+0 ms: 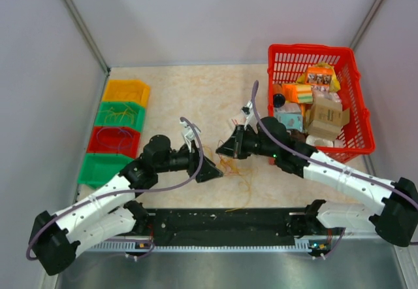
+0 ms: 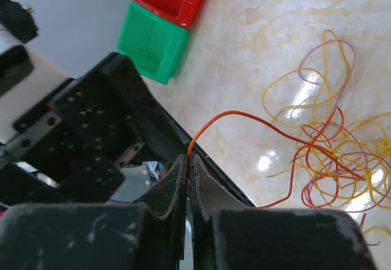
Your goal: Untangle the cables
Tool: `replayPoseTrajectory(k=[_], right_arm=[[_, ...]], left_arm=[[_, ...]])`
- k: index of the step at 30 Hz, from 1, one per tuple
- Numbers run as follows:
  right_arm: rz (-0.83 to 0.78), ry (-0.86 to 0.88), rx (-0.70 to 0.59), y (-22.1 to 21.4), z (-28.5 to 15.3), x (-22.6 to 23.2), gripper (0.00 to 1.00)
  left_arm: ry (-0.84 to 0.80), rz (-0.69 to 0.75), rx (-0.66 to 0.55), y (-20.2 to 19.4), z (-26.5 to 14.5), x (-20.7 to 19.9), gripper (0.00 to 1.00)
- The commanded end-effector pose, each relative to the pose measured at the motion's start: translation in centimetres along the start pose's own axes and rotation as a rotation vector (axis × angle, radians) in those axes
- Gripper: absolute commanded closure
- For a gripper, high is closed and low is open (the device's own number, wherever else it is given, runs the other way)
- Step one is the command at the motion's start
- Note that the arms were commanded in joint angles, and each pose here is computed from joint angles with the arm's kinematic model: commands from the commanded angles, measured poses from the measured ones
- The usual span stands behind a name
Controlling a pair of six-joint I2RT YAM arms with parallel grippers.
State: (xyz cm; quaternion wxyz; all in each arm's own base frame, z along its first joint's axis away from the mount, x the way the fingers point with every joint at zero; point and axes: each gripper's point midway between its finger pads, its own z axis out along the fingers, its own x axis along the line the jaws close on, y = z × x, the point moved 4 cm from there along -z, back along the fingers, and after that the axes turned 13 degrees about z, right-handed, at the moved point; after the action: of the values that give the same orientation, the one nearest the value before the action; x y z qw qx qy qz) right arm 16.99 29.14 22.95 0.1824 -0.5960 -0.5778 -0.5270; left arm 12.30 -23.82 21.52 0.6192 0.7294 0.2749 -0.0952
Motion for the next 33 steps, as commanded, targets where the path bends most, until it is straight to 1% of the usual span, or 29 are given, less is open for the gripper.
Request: replayPoseTrajectory(k=[1, 4, 6, 8, 9, 10, 11, 12, 13, 14, 15, 16, 17, 18, 19, 21, 22, 24, 25, 26, 28, 30, 33], right_arm=[[0.099, 0.130, -0.033, 1.7, -1.9, 4.9, 1.00], [0.135, 0.159, -0.045, 2.0, -2.4, 5.8, 1.00], [0.149, 0.171, -0.046, 2.1, -2.5, 6.1, 1.00], [0.159, 0.181, -0.041, 2.1, -2.6, 6.4, 1.00], [0.162, 0.192, -0.035, 2.1, -2.7, 6.7, 1.00], [0.159, 0.208, -0.029, 2.0, -2.8, 7.0, 1.00], [0.157, 0.216, -0.032, 2.2, -3.1, 7.3, 1.00], [0.149, 0.217, -0.047, 2.3, -3.3, 7.4, 1.00], [0.140, 0.213, -0.068, 2.6, -3.6, 7.3, 1.00], [0.105, 0.207, -0.095, 2.9, -4.1, 7.3, 0.98], [0.062, 0.176, -0.130, 3.3, -4.5, 6.9, 0.92], [0.020, 0.131, -0.162, 3.8, -5.0, 6.4, 0.84], [-0.042, 0.087, -0.197, 4.2, -5.6, 5.9, 0.74], [-0.088, 0.030, -0.225, 4.6, -6.0, 5.2, 0.61], [-0.141, -0.032, -0.226, 4.6, -6.5, 4.1, 0.51], [-0.248, -0.102, -0.242, 4.9, -7.2, 2.8, 0.31], [-0.304, -0.113, -0.235, 4.8, -7.5, 2.3, 0.25], [-0.411, -0.084, -0.175, 3.8, -7.3, 1.7, 0.20], [-0.451, -0.049, -0.123, 2.9, -6.8, 1.4, 0.20], [-0.473, -0.023, -0.105, 2.4, -6.2, 1.2, 0.19], [-0.499, 0.026, -0.060, 1.3, -4.5, 0.5, 0.18], [-0.509, 0.072, -0.042, 0.6, -2.9, 0.2, 0.17], [-0.521, 0.108, -0.014, -0.3, -0.8, 1.0, 0.17]], left_arm=[[0.057, 0.095, -0.185, 5.4, 1.5, -0.4, 0.25], [0.091, 0.103, -0.198, 6.5, 2.4, 0.0, 0.30], [0.084, 0.109, -0.211, 7.2, 2.9, 0.0, 0.30], [0.094, 0.109, -0.226, 7.7, 3.3, 0.1, 0.35], [0.104, 0.108, -0.228, 7.8, 3.5, 0.2, 0.40], [0.116, 0.111, -0.223, 7.9, 3.7, 0.4, 0.51], [0.133, 0.110, -0.212, 8.0, 3.8, 0.7, 0.67], [0.140, 0.110, -0.191, 7.9, 4.0, 0.9, 0.81], [0.151, 0.118, -0.177, 8.0, 4.0, 0.9, 0.97], [0.173, 0.117, -0.161, 8.0, 3.8, 1.1, 1.00], [0.185, 0.135, -0.158, 8.1, 3.4, 1.0, 1.00], [0.198, 0.153, -0.162, 8.2, 2.9, 0.9, 1.00], [0.210, 0.172, -0.172, 8.3, 2.3, 0.8, 1.00], [0.242, 0.184, -0.184, 8.5, 1.7, 0.9, 1.00], [0.274, 0.192, -0.205, 8.8, 0.9, 0.9, 1.00], [0.333, 0.204, -0.241, 9.4, -0.7, 0.8, 1.00], [0.346, 0.214, -0.267, 9.9, -1.5, 0.4, 1.00], [0.361, 0.217, -0.300, 10.9, -2.5, -0.3, 1.00], [0.358, 0.212, -0.312, 11.4, -2.9, -0.7, 1.00], [0.347, 0.207, -0.321, 11.9, -3.1, -1.2, 1.00], [0.308, 0.197, -0.334, 13.0, -3.3, -2.4, 1.00], [0.280, 0.193, -0.358, 14.1, -3.6, -3.4, 1.00], [0.267, 0.207, -0.405, 16.2, -4.5, -4.7, 1.00]])
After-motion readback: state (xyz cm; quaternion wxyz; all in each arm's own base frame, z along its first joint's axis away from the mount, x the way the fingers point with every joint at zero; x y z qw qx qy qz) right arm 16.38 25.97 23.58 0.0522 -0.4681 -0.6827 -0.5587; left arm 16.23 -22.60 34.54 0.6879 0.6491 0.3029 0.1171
